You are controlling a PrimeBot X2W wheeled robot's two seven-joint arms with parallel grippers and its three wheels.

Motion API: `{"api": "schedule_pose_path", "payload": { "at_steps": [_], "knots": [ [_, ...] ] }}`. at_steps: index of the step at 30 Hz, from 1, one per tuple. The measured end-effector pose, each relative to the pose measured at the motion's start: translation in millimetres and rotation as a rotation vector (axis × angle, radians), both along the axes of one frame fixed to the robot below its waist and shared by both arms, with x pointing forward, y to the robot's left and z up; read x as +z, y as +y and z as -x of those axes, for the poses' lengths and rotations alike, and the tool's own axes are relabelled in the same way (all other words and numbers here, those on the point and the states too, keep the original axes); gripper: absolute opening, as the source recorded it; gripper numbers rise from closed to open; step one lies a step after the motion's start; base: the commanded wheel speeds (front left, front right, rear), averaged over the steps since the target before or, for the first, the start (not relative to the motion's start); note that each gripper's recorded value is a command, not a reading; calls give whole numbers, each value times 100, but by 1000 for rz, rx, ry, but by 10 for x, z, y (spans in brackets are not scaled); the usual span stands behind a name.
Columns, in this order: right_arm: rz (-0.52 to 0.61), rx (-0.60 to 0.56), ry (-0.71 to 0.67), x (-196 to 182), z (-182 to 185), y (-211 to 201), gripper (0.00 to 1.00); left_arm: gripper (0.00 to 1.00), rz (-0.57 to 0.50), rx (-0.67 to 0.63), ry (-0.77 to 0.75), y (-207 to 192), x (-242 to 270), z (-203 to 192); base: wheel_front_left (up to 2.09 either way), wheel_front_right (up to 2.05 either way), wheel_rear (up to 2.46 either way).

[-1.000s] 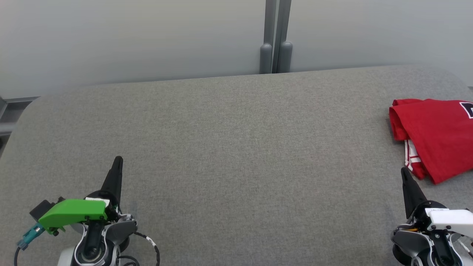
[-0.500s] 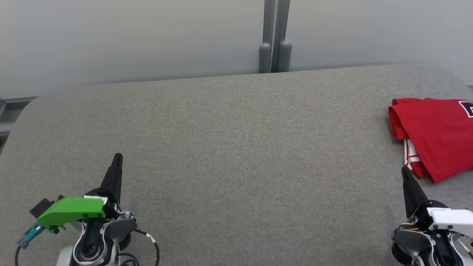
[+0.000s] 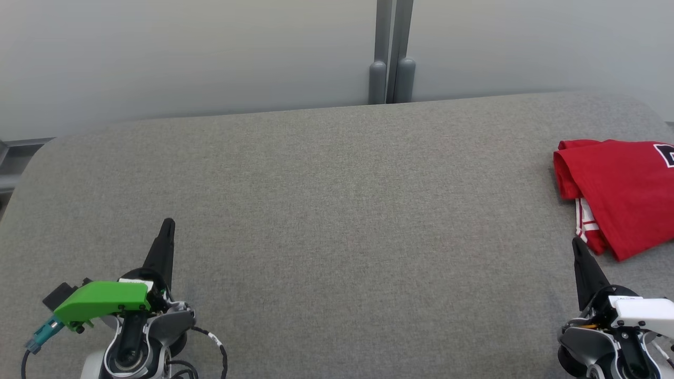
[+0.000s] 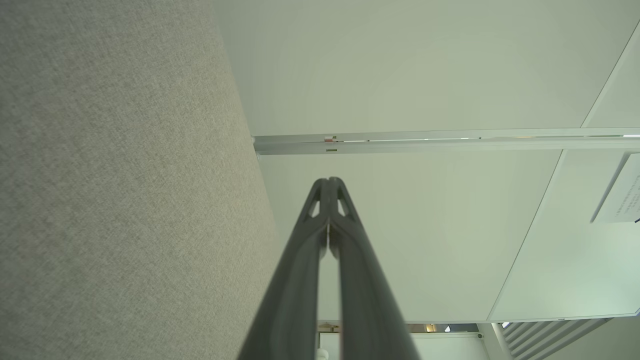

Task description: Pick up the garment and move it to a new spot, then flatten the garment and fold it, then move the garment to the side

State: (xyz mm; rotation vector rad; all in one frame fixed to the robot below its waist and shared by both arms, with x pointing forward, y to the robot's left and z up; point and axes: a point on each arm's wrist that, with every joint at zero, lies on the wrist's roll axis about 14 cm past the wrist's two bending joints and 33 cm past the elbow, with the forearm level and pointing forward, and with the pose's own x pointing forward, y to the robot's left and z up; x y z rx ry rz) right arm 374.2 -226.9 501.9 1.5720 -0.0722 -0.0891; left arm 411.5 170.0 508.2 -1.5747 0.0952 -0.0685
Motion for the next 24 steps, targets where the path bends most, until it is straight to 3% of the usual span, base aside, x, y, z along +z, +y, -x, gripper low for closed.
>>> {"api": "schedule_pose_path", "payload": {
  "at_steps": [24],
  "knots": [
    [0,0,0,0,0,0,0,0,0,0,0,-1,0,0,0,0,0]
  ]
}}
